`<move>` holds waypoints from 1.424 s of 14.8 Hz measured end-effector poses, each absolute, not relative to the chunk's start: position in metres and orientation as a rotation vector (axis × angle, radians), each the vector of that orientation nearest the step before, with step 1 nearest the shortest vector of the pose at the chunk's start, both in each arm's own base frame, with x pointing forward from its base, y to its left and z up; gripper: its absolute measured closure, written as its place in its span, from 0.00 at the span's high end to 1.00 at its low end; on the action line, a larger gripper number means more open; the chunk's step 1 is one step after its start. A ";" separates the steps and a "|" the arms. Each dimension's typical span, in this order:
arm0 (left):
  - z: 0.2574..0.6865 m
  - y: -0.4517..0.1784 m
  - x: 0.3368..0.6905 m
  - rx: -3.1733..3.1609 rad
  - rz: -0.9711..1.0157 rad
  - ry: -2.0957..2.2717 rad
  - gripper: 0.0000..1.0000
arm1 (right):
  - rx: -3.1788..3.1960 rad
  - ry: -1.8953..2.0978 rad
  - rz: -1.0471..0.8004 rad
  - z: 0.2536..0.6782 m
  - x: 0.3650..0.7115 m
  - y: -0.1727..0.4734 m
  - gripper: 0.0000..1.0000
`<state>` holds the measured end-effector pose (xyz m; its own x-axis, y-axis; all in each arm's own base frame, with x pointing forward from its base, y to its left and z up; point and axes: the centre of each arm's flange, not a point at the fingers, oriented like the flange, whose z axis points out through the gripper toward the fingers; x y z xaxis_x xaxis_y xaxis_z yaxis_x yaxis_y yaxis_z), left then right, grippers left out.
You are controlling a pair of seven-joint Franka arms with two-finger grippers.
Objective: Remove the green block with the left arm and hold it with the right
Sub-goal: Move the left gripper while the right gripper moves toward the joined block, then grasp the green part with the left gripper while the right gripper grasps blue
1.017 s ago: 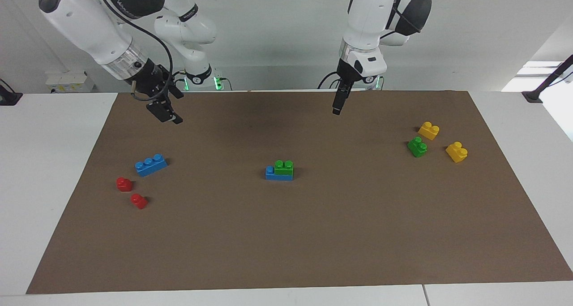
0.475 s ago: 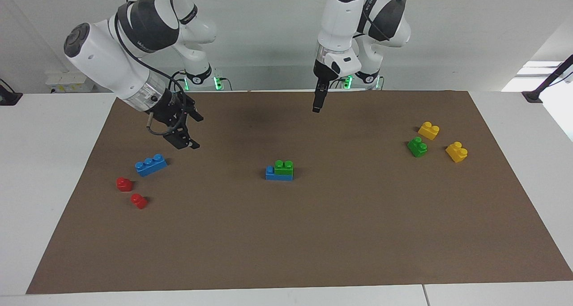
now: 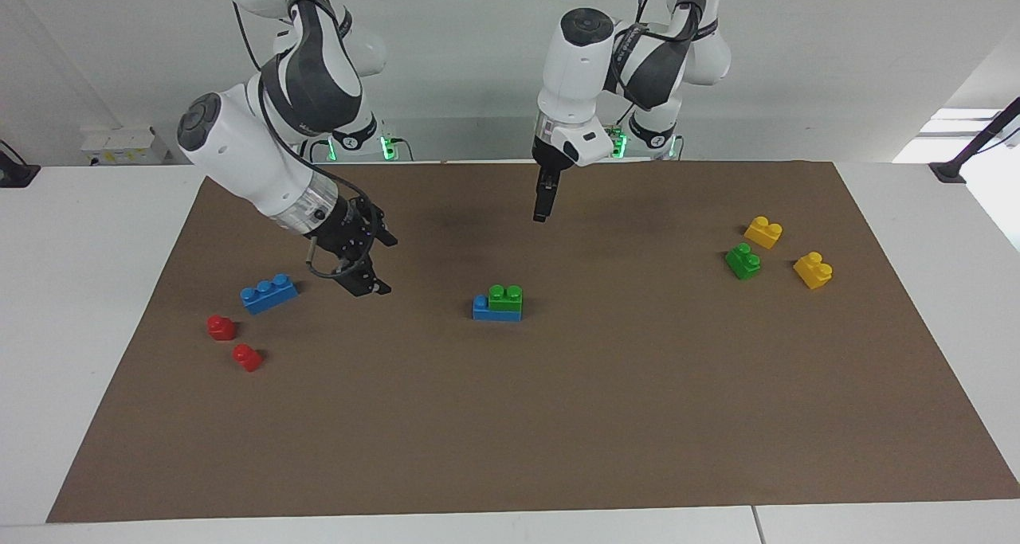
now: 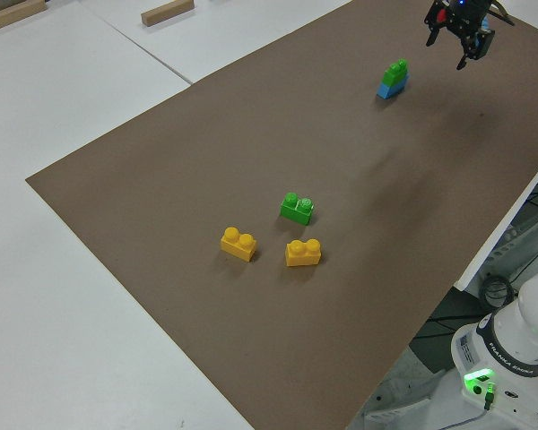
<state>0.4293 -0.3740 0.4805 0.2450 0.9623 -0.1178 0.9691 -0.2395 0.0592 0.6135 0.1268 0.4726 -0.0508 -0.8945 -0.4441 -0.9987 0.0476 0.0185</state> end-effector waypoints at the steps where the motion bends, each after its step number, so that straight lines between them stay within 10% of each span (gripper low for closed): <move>1: 0.475 -0.376 0.432 2.365 -0.087 1.869 1.00 | -1.910 2.025 0.466 0.465 0.614 0.132 1.00; 21: 0.391 -0.436 0.513 2.207 -0.122 2.175 1.00 | -1.966 2.008 0.372 0.366 0.566 0.217 1.00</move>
